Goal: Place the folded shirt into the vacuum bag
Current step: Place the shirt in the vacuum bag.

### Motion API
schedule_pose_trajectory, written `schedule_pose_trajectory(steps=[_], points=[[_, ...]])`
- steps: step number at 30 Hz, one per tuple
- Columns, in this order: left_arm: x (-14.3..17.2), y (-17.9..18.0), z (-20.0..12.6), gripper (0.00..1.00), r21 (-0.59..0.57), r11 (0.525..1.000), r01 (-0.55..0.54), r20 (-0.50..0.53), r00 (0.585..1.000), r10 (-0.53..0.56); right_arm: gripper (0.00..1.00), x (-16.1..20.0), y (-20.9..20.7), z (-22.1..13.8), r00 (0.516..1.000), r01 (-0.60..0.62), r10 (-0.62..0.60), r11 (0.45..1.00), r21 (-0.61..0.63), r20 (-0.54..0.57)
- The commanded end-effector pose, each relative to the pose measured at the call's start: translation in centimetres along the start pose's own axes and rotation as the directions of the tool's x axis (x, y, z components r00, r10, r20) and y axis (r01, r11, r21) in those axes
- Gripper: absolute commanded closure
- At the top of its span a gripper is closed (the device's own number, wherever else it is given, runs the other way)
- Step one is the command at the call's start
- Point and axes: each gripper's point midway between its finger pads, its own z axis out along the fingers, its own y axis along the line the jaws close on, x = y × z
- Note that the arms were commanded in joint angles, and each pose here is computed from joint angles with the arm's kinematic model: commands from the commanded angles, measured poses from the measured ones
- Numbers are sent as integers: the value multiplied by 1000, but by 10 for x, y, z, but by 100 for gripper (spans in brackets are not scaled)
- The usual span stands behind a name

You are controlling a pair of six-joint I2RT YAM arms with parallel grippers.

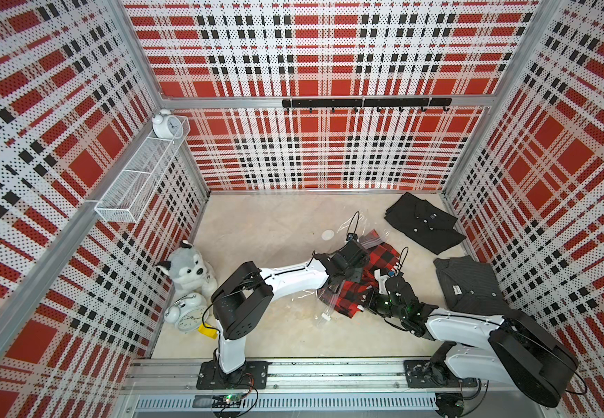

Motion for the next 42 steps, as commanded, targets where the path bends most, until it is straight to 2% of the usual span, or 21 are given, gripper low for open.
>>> schedule_pose_trajectory(steps=[1,10,14,19,24,31,39,42], points=[[-17,-16,-19,100,82,997,15,48,999,-19,91,-14,25,3,999,25,-23,998,-60,34],[-33,-8,-43,100,86,996,18,81,996,-25,90,-29,-5,-14,989,81,-98,984,158,108],[-37,-13,-49,100,83,996,-10,79,997,4,90,-30,-8,-16,987,98,-120,977,190,105],[-26,-13,-39,100,41,998,-39,44,998,37,90,-30,-6,-26,985,119,-142,971,206,102],[-19,-25,-31,100,42,997,-58,30,998,57,89,-31,7,-35,982,135,-153,978,160,112],[-28,-55,-40,100,140,989,-48,56,998,41,89,-16,45,-16,996,78,-72,990,-116,54],[-24,-59,-40,100,185,982,-26,51,999,17,90,-1,17,12,999,40,-40,997,-64,-7],[-23,-52,-36,100,168,986,-19,50,999,10,78,2,19,10,998,56,-57,996,-74,-10]])
